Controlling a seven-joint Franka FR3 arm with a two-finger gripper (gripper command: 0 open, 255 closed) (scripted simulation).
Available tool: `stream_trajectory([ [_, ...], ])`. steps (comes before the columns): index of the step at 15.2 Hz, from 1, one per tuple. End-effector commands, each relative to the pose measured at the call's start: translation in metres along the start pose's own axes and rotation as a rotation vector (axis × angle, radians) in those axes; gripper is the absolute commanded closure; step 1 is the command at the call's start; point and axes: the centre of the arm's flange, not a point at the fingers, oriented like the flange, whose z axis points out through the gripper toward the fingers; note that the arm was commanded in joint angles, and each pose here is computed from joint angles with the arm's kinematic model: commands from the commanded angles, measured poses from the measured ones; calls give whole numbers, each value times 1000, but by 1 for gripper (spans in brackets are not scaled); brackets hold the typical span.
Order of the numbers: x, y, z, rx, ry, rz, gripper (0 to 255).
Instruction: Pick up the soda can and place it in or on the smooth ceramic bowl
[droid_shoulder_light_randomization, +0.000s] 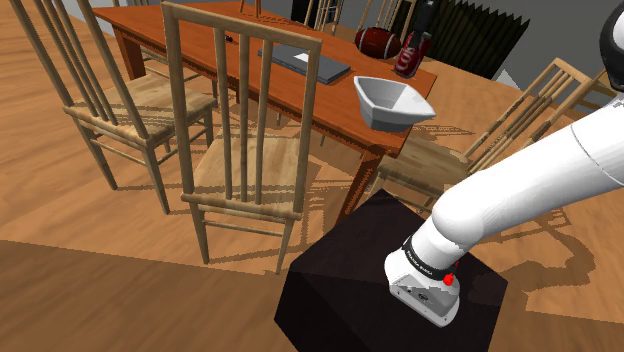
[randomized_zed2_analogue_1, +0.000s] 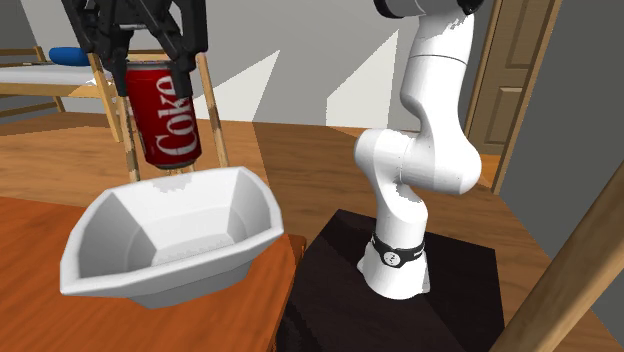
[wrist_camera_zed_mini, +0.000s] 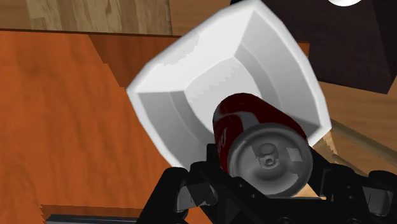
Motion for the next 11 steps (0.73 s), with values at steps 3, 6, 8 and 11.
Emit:
stream_trajectory([
  [3, -1, 0, 21, -1, 1, 0, 255],
  [6, -1, 0, 37, -1, 1, 0, 255],
  [8, -1, 0, 47, -1, 1, 0, 255],
  [11, -1, 0, 63, -1, 1, 0, 255],
])
